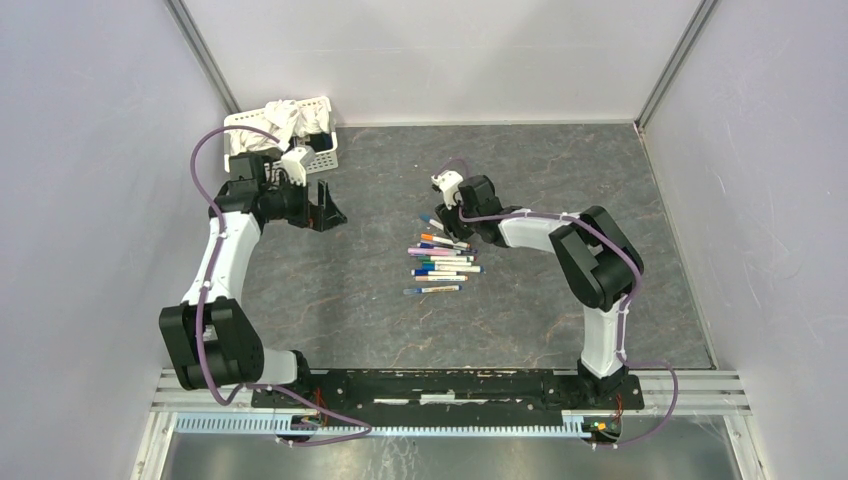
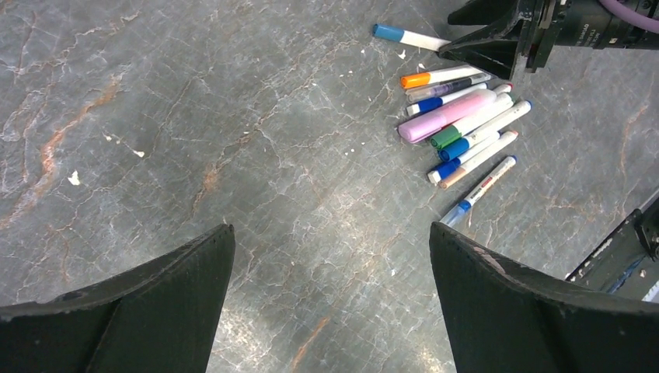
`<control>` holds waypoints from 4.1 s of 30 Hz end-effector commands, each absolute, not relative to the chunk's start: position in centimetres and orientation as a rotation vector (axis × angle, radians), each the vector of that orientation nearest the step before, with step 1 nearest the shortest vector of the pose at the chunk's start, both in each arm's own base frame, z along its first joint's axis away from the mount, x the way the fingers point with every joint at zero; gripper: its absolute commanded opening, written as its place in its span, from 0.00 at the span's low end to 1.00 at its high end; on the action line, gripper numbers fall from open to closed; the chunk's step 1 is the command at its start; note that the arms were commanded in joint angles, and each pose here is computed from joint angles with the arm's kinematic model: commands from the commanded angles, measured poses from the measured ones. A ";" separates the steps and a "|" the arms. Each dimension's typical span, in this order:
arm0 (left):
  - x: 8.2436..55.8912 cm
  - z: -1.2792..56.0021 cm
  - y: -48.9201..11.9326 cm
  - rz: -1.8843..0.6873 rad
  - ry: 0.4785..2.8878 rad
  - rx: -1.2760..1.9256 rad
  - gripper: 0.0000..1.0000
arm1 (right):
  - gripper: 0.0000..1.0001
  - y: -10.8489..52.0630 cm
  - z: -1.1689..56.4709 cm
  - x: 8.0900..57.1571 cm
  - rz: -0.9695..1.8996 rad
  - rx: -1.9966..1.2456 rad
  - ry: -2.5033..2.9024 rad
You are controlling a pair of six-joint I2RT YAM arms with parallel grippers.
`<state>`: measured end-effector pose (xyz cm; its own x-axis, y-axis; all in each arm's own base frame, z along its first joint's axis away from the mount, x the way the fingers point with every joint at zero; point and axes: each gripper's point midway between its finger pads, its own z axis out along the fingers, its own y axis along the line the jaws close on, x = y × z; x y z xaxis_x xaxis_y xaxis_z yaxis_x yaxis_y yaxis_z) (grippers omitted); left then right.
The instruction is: Open the pen caps
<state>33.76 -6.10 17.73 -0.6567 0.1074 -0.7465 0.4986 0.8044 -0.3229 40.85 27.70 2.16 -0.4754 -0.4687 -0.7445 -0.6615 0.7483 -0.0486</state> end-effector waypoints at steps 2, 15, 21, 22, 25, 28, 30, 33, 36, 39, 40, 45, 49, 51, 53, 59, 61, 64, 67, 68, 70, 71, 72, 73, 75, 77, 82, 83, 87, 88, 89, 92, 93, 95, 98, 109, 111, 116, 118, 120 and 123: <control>32.6 18.4 -7.2 -0.693 2.180 0.569 1.00 | 0.33 26.7 2.3 40.7 0.258 -0.854 2.166; 28.6 17.4 -12.7 -0.800 2.115 1.001 0.98 | 0.00 32.0 14.7 36.8 0.695 -0.969 1.935; 26.1 17.5 -14.6 -0.849 1.976 1.198 0.98 | 0.00 32.7 14.7 27.5 1.053 -1.173 1.890; 25.7 17.6 -14.8 -0.844 1.956 1.229 0.98 | 0.00 32.8 14.5 26.2 1.098 -1.204 1.889; 24.8 17.5 -15.3 -0.820 1.914 1.306 0.98 | 0.00 33.0 14.0 23.6 1.190 -1.271 1.894; 23.9 17.5 -15.9 -0.809 1.872 1.368 0.97 | 0.00 33.9 14.1 22.1 1.253 -1.316 1.878; 23.1 17.6 -16.6 -0.830 1.840 1.401 0.95 | 0.00 34.7 14.6 21.2 1.294 -1.347 1.857; 21.9 17.4 -17.3 -0.882 1.818 1.441 0.91 | 0.00 35.7 15.5 20.6 1.346 -1.365 1.825; 21.0 16.8 -17.5 -0.888 1.818 1.483 0.88 | 0.00 36.3 16.4 20.5 1.392 -1.363 1.800; 20.3 15.9 -17.4 -0.887 1.834 1.526 0.86 | 0.00 36.7 16.8 20.4 1.421 -1.371 1.796; 20.1 15.7 -17.4 -0.889 1.837 1.538 0.85 | 0.00 36.8 16.9 20.4 1.429 -1.374 1.792; 19.2 15.3 -18.2 -0.905 1.815 1.606 0.78 | 0.00 37.3 16.9 20.2 1.451 -1.402 1.801; 19.0 15.1 -18.6 -0.902 1.799 1.656 0.59 | 0.00 37.4 16.4 20.3 1.449 -1.414 1.823; 18.7 14.6 -18.5 -0.905 1.809 1.687 0.50 | 0.00 37.4 16.3 20.4 1.437 -1.411 1.826; 18.5 13.9 -18.1 -0.892 1.829 1.710 0.49 | 0.00 37.4 16.1 20.8 1.403 -1.405 1.845; 20.0 14.5 -16.4 -0.910 1.872 1.577 0.56 | 0.38 35.4 11.4 22.0 1.061 -1.398 1.958; 21.9 16.5 -15.0 -0.984 1.867 1.393 0.68 | 0.50 35.3 11.0 21.9 0.986 -1.399 1.909; 24.6 18.1 -12.1 -1.024 1.930 1.166 0.99 | 0.67 36.0 11.0 21.3 0.930 -1.466 1.762; 25.5 17.7 -10.1 -1.044 2.017 1.075 1.00 | 0.76 37.5 11.6 19.9 0.909 -1.584 1.536; 25.6 17.7 -9.6 -1.045 2.030 1.055 1.00 | 0.77 38.0 11.7 19.7 0.898 -1.613 1.478; 25.8 17.8 -8.7 -1.036 2.050 1.006 1.00 | 0.78 39.2 11.7 19.4 0.885 -1.664 1.410; 26.1 18.0 -8.4 -1.018 2.054 0.985 1.00 | 0.78 39.9 11.4 19.1 0.889 -1.704 1.394; 26.5 18.2 -8.1 -1.000 2.073 0.946 1.00 | 0.78 40.5 11.1 19.1 0.888 -1.735 1.381; 26.9 18.4 -7.8 -0.976 2.086 0.913 1.00 | 0.78 41.2 10.7 18.9 0.883 -1.776 1.363; 27.3 18.8 -7.3 -0.921 2.098 0.877 1.00 | 0.78 42.1 9.5 18.5 0.862 -1.848 1.332; 27.7 19.1 -6.8 -0.850 2.113 0.841 1.00 | 0.78 43.0 8.6 18.4 0.836 -1.900 1.301; 27.7 20.0 -6.1 -0.751 2.130 0.811 1.00 | 0.74 44.1 7.1 19.3 0.793 -1.943 1.288; 27.4 20.1 -6.3 -0.765 2.132 0.812 1.00 | 0.73 44.1 6.7 19.5 0.782 -1.953 1.294; 26.9 19.8 -6.6 -0.815 2.145 0.815 1.00 | 0.69 43.1 4.9 19.6 0.738 -1.995 1.325; 26.8 19.7 -6.6 -0.826 2.149 0.816 1.00 | 0.67 42.6 4.3 19.6 0.722 -2.004 1.338; 26.7 19.6 -6.7 -0.834 2.151 0.820 1.00 | 0.66 42.3 3.8 19.6 0.707 -2.009 1.350; 26.5 19.5 -6.9 -0.859 2.149 0.825 1.00 | 0.63 41.0 2.4 19.4 0.670 -2.028 1.384; 26.5 19.5 -6.9 -0.865 2.146 0.826 1.00 | 0.61 40.7 2.0 19.3 0.663 -2.029 1.392; 26.4 19.7 -7.0 -0.875 2.142 0.829 1.00 | 0.57 40.2 1.4 19.2 0.660 -2.032 1.410; 26.3 19.9 -7.1 -0.882 2.135 0.844 1.00 | 0.49 39.7 0.4 18.9 0.664 -2.028 1.442; 23.3 18.6 -7.8 -0.918 2.102 1.004 1.00 | 0.03 39.8 1.5 19.6 0.652 -1.935 1.496; 21.3 17.3 -8.0 -0.919 2.076 1.122 1.00 | 0.00 40.7 3.2 20.0 0.715 -1.871 1.511; 17.9 14.9 -8.0 -0.840 1.997 1.345 1.00 | 0.00 41.7 7.9 20.4 0.941 -1.715 1.531; 16.7 14.7 -8.3 -0.813 1.916 1.450 1.00 | 0.00 42.0 9.5 20.2 0.990 -1.689 1.516; 16.2 14.8 -8.9 -0.793 1.852 1.508 1.00 | 0.00 42.2 10.6 20.1 1.025 -1.675 1.501; 15.9 15.0 -9.9 -0.759 1.765 1.589 1.00 | 0.00 42.4 12.0 19.8 1.083 -1.657 1.490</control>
